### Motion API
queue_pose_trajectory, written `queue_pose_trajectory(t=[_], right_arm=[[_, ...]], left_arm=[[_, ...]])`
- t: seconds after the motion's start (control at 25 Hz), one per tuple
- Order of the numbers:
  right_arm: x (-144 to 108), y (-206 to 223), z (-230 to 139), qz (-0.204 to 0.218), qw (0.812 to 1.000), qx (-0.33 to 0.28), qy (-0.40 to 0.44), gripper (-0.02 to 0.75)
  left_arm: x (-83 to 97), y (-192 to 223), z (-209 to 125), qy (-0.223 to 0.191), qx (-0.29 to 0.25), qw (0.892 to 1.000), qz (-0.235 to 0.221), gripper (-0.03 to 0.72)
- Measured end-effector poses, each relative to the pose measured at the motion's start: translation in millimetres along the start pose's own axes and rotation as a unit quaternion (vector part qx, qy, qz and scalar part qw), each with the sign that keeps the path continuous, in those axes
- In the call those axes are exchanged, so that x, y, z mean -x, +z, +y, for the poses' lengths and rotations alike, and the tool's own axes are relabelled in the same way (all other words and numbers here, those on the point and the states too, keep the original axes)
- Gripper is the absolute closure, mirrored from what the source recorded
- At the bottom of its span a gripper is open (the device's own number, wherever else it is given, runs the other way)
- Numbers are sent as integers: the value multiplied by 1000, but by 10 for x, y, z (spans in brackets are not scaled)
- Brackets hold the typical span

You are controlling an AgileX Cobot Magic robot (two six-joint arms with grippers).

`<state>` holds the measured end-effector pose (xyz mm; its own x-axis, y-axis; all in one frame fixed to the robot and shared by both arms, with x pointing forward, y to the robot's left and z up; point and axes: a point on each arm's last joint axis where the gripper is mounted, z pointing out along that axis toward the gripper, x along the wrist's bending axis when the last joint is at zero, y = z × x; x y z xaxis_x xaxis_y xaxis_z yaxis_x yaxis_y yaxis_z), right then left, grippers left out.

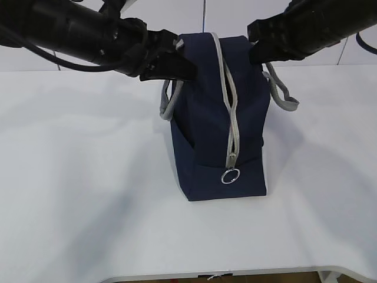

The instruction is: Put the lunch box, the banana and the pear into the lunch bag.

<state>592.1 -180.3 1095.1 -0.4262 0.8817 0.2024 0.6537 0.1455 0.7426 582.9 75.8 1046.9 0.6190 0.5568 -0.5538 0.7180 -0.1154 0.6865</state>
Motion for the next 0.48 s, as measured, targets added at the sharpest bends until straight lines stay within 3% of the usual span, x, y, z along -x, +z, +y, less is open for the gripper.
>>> queue_pose_trajectory(t=[0.12, 0.28, 0.48], right_arm=[[0, 0, 0, 0, 1000, 0, 0, 630], [-1, 0, -3, 1, 1000, -2, 0, 452], [-64, -186, 44, 6, 1000, 12, -7, 409]], left_arm=[[0, 0, 0, 0, 0, 1000, 0, 690], [-2, 0, 2, 0, 1, 1000, 1, 690], [-1, 0, 3, -1, 1, 1000, 1, 690]])
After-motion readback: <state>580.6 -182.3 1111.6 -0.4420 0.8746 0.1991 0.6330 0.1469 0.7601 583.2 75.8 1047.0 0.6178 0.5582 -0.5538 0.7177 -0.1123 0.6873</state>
